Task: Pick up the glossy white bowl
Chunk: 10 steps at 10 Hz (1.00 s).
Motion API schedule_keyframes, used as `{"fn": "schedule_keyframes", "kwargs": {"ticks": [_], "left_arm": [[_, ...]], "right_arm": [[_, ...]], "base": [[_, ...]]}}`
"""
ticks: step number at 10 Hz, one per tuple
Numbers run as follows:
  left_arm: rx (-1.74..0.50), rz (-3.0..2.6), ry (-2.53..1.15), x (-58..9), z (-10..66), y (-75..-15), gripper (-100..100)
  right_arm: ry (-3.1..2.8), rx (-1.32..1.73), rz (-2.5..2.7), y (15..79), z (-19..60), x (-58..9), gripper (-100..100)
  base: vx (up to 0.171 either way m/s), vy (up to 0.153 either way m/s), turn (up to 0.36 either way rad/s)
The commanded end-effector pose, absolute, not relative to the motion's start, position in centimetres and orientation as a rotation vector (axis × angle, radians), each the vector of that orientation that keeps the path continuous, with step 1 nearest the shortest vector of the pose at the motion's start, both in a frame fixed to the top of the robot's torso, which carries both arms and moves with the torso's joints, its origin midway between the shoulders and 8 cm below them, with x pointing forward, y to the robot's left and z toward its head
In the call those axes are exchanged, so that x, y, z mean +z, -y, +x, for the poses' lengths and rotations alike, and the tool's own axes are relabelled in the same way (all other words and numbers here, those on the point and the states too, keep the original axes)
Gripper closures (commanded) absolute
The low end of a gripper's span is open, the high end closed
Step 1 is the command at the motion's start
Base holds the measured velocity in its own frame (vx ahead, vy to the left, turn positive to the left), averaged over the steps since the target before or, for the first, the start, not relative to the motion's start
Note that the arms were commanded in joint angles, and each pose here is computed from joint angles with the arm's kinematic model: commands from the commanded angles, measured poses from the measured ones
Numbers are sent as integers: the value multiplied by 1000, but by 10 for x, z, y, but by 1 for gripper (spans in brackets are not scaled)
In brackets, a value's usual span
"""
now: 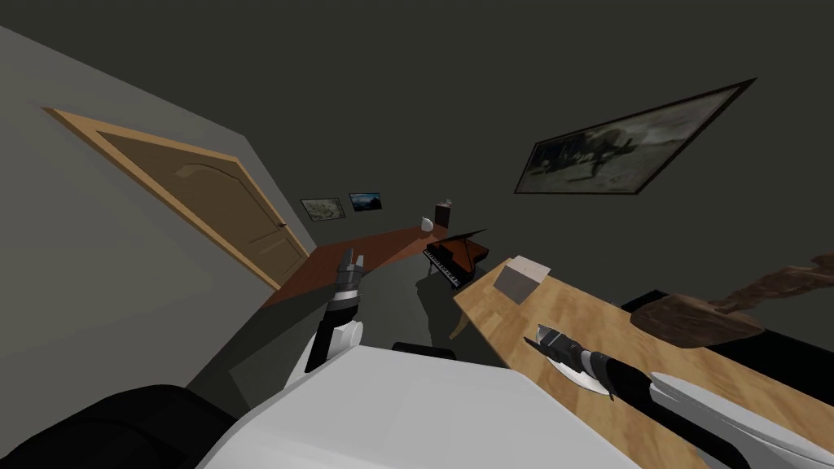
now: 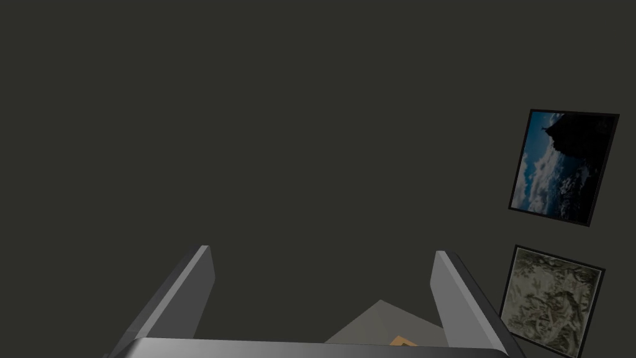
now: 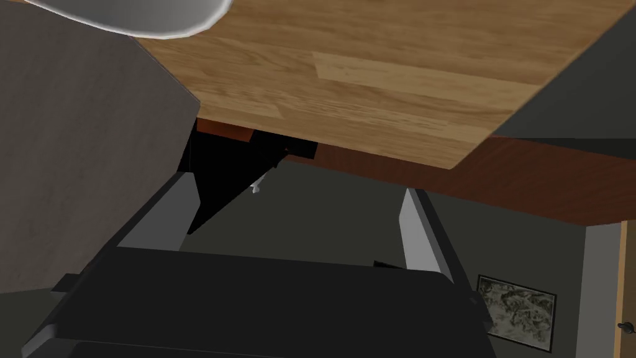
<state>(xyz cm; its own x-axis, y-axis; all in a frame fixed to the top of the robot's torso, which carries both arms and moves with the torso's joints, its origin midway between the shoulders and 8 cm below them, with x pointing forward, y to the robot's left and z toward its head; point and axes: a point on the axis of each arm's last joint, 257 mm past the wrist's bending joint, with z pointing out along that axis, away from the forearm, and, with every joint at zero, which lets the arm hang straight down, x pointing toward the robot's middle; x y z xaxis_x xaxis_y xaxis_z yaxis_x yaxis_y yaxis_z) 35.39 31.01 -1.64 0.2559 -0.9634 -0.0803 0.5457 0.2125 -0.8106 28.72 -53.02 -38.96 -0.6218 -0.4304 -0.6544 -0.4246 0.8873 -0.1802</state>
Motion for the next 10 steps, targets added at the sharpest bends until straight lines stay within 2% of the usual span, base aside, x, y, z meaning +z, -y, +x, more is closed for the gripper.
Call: {"fn": "schedule_keyframes", "kwargs": {"ticks": [1,6,10], "left_arm": [[-1167,-754,-679,-16,354,-310,0],[-1167,-754,-679,-16,354,-310,0],[-1167,-754,-679,-16,354,-310,0]], "right_arm": [[-2340,-46,-637,545,280,-392,-100],[-2503,-228,-857,623,206,-411,-100],[-2596,-239,-966,639,152,-431,-100]], "base": [[31,10,13],[53,29,19],[51,13,-2]]}}
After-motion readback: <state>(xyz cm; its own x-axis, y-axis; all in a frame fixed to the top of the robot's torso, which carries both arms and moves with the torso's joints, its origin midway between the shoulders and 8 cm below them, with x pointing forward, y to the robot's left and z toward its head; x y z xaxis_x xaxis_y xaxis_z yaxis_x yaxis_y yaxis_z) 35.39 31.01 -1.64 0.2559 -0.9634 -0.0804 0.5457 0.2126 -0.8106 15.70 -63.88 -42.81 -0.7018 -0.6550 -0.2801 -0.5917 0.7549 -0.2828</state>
